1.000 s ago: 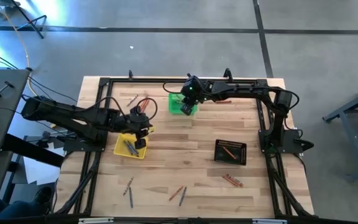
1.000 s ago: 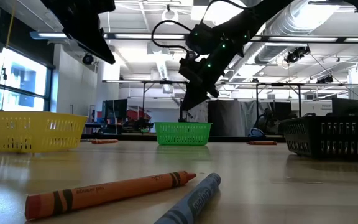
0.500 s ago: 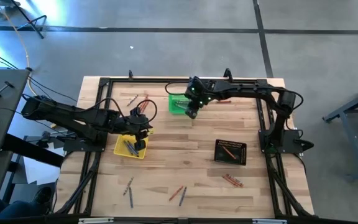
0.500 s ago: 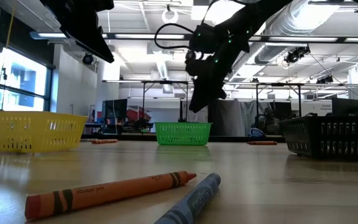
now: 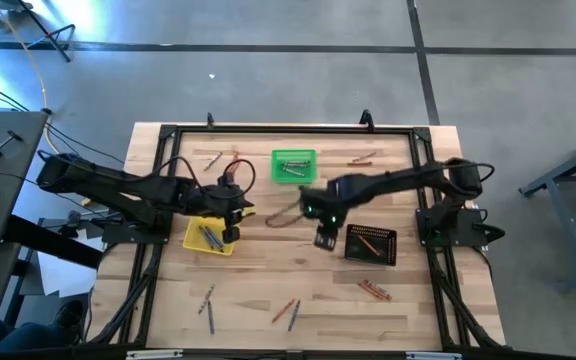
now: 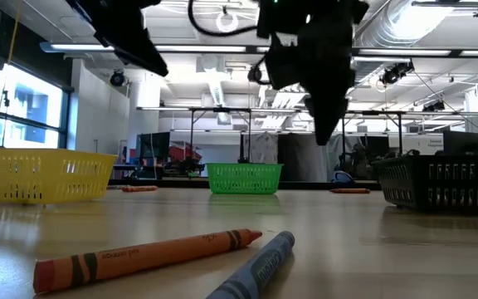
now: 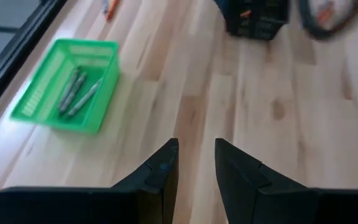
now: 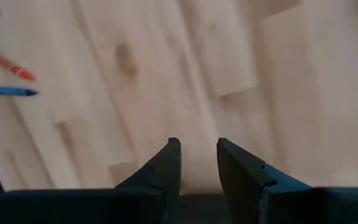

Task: Sort crayons
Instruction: Put the orange crayon into the black basket

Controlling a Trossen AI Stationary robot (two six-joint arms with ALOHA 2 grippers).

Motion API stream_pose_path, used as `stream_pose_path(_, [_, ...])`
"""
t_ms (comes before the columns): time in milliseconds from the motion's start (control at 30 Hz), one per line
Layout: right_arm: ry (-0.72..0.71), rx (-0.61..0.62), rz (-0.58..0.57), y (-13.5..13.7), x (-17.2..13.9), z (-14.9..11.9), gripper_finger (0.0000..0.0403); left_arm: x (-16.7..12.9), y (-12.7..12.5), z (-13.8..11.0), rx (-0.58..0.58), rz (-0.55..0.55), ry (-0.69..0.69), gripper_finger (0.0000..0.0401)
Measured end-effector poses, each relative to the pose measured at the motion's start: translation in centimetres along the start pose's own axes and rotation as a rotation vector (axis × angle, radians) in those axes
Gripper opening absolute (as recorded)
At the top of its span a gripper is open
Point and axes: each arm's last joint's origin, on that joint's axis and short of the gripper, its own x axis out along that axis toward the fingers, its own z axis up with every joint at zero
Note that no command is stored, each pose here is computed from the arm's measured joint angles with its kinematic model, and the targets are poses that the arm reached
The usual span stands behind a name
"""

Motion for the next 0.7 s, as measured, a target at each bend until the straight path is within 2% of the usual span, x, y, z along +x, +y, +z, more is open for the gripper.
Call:
stream_pose_path(300, [0.042,0.125,-0.019,7.2,1.5,-4.0,0.0098,1.6,-1.7,0.7,0.021,-0.127,-0.060,0.0090])
stream_pose_path(700, [0.054,0.343,-0.064,14.5,2.8,-11.0,0.0098,1.9,-6.3,0.9,0.082,-0.277,-0.171,0.0090])
